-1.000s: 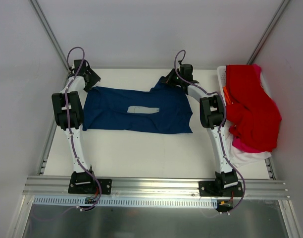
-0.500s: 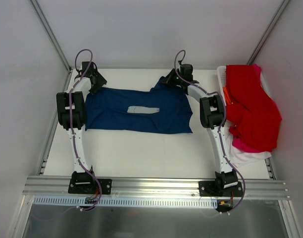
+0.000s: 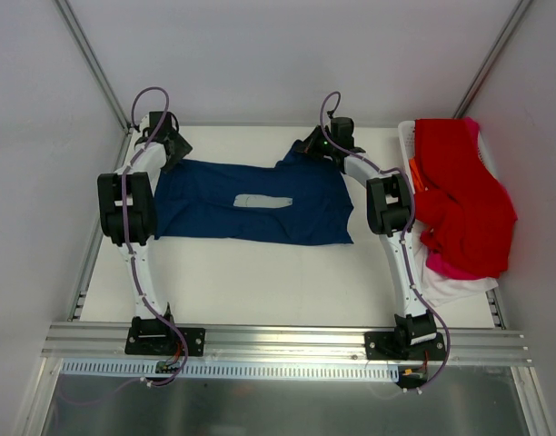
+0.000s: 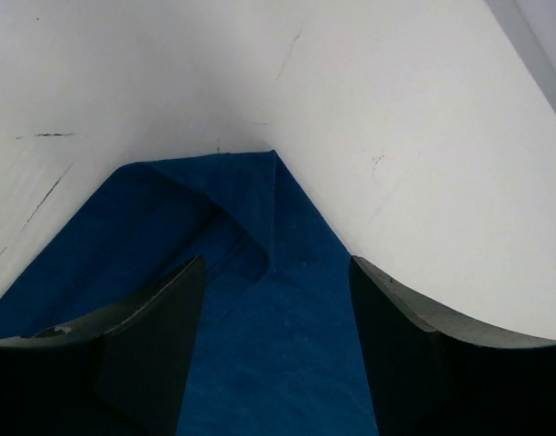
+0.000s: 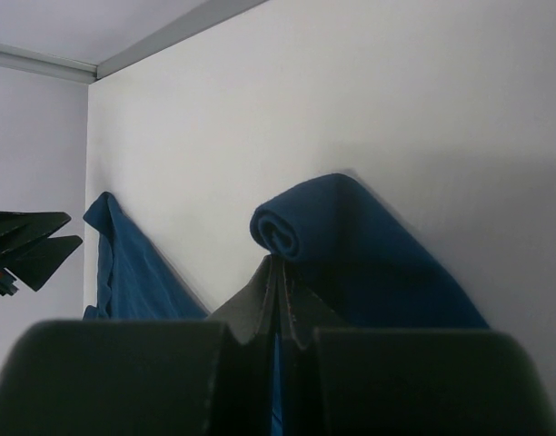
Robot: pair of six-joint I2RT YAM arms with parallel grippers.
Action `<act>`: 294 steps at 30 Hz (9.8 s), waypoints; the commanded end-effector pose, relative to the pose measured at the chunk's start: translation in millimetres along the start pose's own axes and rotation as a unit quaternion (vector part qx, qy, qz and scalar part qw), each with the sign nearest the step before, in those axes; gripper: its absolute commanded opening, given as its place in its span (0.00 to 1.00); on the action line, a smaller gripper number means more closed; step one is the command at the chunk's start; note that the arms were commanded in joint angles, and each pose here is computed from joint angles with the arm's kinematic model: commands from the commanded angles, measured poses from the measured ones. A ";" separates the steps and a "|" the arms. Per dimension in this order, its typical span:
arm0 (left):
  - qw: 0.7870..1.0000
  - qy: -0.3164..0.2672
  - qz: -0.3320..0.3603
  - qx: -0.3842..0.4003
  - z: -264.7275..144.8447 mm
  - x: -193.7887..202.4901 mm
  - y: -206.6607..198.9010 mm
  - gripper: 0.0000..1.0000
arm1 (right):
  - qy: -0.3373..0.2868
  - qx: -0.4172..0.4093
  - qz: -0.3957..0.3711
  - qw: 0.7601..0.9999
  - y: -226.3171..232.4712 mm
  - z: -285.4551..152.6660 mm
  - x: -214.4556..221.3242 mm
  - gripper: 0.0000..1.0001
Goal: Fold and stack the t-shirts
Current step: Grap the side of the flattened tshirt furthest away from the robot with both arms, then fold the other side of the tshirt into a rectangle, then rotate the tshirt 90 degrees
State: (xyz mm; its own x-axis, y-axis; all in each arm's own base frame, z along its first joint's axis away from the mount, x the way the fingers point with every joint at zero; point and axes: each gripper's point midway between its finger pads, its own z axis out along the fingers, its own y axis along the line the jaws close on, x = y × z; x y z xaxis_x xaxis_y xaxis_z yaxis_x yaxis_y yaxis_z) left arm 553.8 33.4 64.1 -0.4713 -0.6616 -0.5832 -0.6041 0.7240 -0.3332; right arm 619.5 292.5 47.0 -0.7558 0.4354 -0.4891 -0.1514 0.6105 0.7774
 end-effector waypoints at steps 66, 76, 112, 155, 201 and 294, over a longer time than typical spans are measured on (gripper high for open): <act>0.999 -0.028 0.031 0.020 -22.0 -32.6 -10.0 0.00 | -0.013 0.008 -0.059 0.998 71.8 -99.6 9.2 0.00; 0.998 -0.049 0.029 0.041 -81.7 -46.5 0.1 0.00 | -0.020 0.037 -0.104 0.994 111.6 -163.4 30.2 0.00; 0.991 -0.027 0.128 0.038 -151.1 7.0 77.9 0.00 | -0.033 0.137 -0.130 0.981 84.9 -290.9 129.3 0.00; 0.989 -0.128 0.074 -0.028 -208.7 -31.6 101.8 0.97 | -0.048 0.215 -0.138 0.966 52.2 -339.6 176.1 0.99; 0.955 -0.003 0.144 0.258 -278.9 163.9 44.1 0.89 | 0.051 0.308 -0.080 0.947 -22.2 -238.8 216.7 0.74; 0.942 -0.147 0.149 0.261 -392.7 128.0 125.7 0.95 | 0.148 0.036 -0.024 0.988 264.1 -28.0 373.4 1.00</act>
State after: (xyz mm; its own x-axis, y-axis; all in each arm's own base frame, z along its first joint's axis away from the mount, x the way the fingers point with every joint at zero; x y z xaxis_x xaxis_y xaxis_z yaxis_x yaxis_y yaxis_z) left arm 164.8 -39.2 240.5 -0.3313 -0.4022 -0.8535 -0.0372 0.9095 -0.4141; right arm 280.9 574.1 53.0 -0.8946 0.1570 -0.4184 -0.1701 0.7461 0.6437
